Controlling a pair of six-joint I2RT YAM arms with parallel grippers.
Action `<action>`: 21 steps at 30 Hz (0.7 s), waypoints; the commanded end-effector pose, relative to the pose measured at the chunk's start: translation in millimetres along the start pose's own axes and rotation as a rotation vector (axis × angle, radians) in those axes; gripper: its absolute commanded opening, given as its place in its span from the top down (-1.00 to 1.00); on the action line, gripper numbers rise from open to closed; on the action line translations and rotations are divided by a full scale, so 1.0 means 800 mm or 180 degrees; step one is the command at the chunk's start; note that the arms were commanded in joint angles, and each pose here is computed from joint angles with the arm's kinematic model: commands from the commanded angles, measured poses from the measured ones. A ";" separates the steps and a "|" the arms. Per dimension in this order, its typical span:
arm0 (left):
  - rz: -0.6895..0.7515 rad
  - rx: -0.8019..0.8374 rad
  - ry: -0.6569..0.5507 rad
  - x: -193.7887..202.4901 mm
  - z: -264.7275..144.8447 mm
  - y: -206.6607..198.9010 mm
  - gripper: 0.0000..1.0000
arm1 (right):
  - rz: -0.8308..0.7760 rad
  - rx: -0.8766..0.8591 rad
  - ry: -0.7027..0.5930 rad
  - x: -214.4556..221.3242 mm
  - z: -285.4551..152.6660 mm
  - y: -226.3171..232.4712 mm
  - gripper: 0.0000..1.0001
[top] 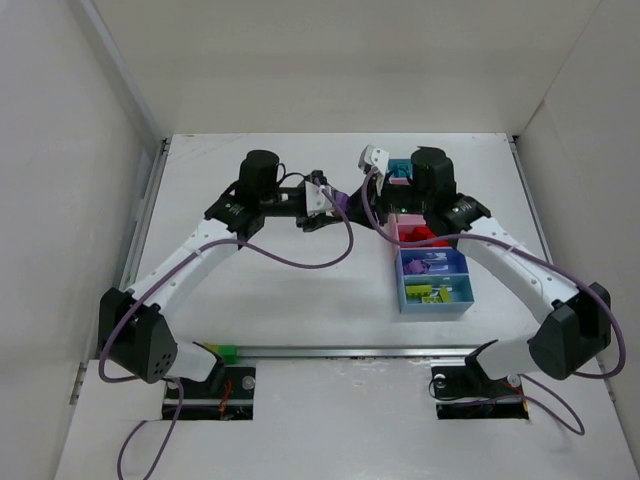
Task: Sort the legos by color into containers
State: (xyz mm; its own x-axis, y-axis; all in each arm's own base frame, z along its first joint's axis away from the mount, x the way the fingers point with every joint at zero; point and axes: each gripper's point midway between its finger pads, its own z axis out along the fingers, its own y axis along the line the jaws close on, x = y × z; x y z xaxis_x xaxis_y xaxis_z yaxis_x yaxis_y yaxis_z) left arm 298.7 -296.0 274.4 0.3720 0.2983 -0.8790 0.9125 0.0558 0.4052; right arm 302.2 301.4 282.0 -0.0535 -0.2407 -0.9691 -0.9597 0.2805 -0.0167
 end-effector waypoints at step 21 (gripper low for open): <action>-0.0495 -0.0062 0.0773 0.088 -0.016 -0.019 1.00 | 0.2084 0.3690 0.0398 0.113 -0.227 -0.124 1.00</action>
State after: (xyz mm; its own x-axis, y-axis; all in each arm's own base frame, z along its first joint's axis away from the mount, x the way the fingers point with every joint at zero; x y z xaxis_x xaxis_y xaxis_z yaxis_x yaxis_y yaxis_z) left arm 310.4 -266.7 218.6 0.2255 0.4911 -0.8414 0.9451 0.0995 0.3113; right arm 362.0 115.9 268.4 -0.3720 -0.0028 -0.9282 -0.2819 0.9531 0.1101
